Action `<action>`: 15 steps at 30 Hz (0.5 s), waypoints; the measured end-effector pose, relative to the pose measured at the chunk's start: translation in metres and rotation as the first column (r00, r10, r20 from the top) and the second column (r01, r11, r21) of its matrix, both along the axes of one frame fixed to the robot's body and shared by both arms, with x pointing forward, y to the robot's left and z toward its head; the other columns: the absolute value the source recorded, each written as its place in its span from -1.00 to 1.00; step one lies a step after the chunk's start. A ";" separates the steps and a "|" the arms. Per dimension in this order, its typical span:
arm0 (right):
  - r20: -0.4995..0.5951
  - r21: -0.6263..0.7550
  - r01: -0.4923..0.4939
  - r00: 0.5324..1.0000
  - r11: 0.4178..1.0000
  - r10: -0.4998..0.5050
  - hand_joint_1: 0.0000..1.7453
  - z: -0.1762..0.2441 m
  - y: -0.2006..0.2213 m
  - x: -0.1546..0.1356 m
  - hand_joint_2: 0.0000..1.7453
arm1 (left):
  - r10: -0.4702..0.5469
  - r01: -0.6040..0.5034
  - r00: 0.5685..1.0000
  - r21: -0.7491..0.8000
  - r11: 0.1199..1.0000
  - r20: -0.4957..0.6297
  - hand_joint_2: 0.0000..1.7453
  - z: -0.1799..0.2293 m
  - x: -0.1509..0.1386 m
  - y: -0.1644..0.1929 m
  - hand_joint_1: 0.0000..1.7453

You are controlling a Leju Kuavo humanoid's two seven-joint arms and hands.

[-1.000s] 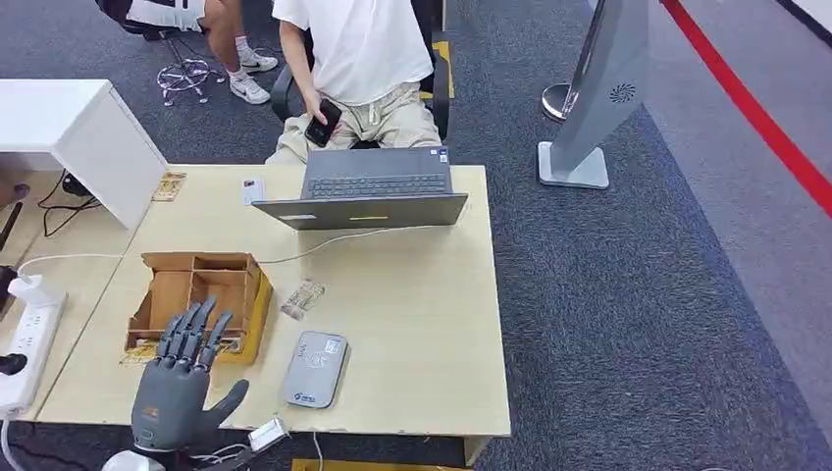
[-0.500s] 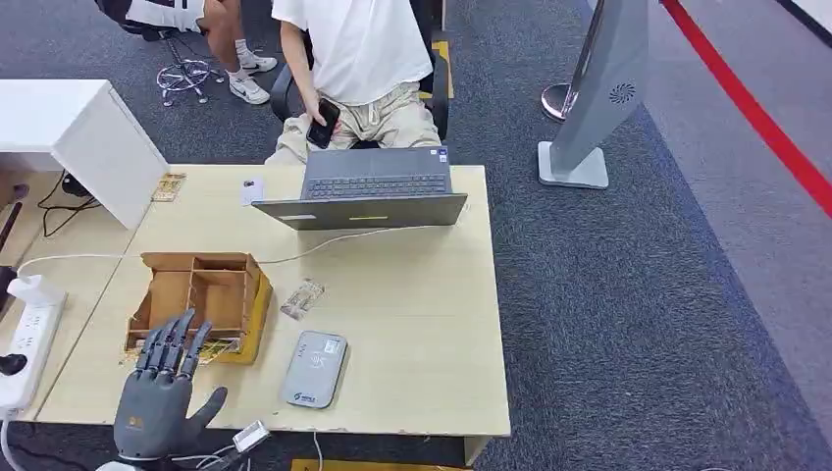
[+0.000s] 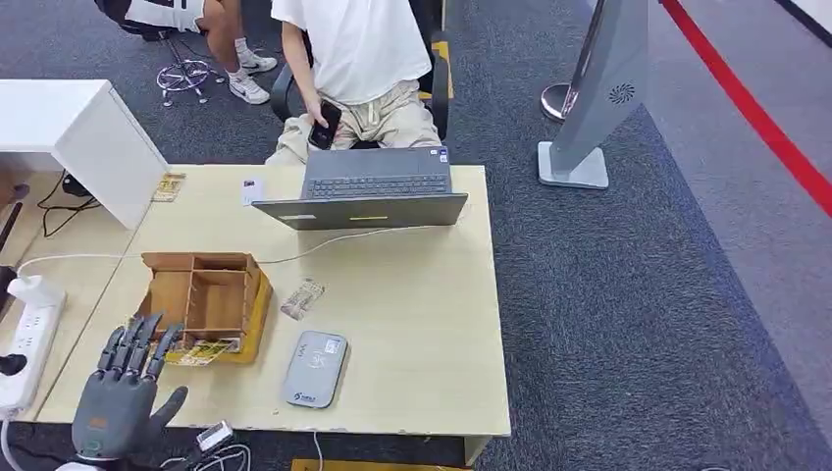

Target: Pass the card to the sensor for recognition and then transmit it.

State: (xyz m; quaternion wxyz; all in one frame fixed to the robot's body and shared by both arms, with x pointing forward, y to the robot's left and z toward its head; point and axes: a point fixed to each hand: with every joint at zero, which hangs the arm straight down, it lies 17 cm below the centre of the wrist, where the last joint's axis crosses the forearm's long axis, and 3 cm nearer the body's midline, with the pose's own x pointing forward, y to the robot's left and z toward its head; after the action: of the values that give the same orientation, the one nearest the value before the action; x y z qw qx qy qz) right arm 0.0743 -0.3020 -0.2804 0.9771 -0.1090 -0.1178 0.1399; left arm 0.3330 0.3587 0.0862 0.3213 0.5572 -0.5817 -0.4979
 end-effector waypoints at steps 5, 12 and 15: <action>0.000 -0.001 -0.012 1.000 1.000 0.012 -1.00 0.000 0.000 0.001 1.00 | 0.048 -0.048 0.999 0.024 0.999 0.005 1.00 -0.001 0.007 0.023 -1.00; 0.001 0.000 -0.021 1.000 1.000 0.021 -1.00 0.000 0.001 0.002 1.00 | 0.073 -0.072 0.997 0.043 0.996 -0.006 1.00 -0.009 0.019 0.027 -1.00; 0.005 0.003 -0.025 1.000 1.000 0.025 -1.00 0.000 0.002 0.004 1.00 | 0.075 -0.074 0.997 0.040 0.996 -0.010 1.00 -0.011 0.024 0.024 -1.00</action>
State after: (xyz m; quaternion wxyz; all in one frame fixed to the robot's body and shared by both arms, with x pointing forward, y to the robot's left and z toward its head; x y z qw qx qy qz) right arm 0.0778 -0.3004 -0.2800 0.9751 -0.1066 -0.1216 0.1518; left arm 0.3574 0.3831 0.0750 0.3317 0.5820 -0.5487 -0.5002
